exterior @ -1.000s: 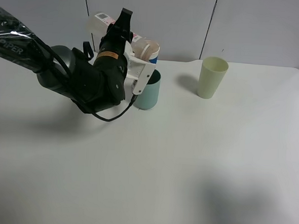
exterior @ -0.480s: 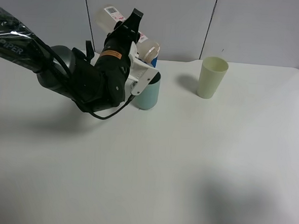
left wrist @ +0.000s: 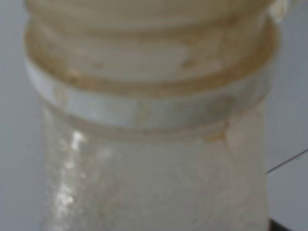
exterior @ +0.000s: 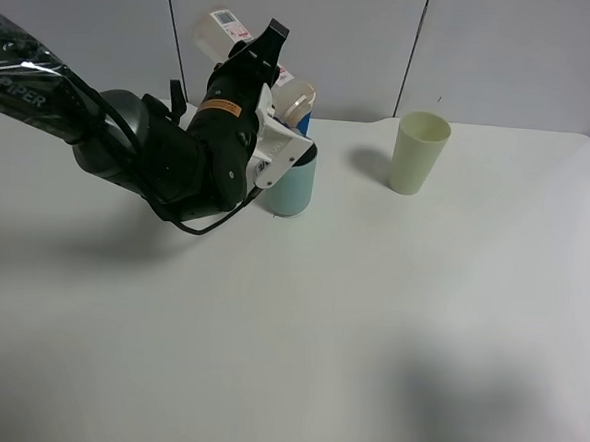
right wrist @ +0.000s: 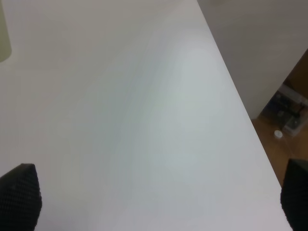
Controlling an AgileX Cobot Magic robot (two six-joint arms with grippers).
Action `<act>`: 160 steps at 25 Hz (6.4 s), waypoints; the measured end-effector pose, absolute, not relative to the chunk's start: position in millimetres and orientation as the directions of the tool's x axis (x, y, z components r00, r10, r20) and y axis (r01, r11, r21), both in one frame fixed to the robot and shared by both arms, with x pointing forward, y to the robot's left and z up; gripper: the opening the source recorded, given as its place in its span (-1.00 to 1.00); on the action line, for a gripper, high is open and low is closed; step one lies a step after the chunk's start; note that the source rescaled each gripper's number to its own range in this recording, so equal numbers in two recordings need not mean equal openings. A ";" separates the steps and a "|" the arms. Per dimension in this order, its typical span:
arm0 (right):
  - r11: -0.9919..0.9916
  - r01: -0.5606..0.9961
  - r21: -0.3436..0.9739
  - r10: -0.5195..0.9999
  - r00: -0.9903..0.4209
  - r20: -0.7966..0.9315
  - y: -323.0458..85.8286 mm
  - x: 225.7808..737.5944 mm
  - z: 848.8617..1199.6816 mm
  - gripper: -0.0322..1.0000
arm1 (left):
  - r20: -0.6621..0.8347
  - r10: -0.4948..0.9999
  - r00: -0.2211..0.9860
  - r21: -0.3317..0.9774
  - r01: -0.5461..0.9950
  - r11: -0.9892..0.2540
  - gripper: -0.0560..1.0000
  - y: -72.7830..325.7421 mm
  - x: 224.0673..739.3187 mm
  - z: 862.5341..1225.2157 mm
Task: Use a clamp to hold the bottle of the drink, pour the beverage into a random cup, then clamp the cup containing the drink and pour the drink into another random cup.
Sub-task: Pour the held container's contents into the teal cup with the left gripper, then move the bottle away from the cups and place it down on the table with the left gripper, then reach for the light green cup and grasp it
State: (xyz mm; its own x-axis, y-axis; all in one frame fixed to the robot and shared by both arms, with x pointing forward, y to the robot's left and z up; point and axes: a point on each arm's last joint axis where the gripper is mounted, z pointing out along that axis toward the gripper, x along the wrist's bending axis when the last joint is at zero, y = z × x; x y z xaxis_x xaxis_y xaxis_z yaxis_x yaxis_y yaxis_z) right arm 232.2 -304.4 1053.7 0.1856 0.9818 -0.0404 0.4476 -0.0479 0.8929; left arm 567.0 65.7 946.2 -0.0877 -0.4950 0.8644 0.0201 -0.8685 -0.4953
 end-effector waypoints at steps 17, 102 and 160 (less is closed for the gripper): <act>-0.048 0.448 0.893 0.982 0.186 -0.040 -304.4 232.2 1053.7 1.00 | 0.985 0.143 0.101 0.145 -0.012 -0.989 -0.82 74.9 567.8 961.9; -0.048 0.448 0.893 0.982 0.186 -0.040 -304.4 232.2 1053.7 1.00 | 0.068 0.692 0.719 0.964 0.130 -0.230 -0.82 270.7 602.3 866.7; -0.048 0.448 0.893 0.982 0.186 -0.040 -304.4 232.2 1053.7 1.00 | 0.124 0.868 0.480 0.887 0.339 -0.314 0.96 288.9 526.6 939.5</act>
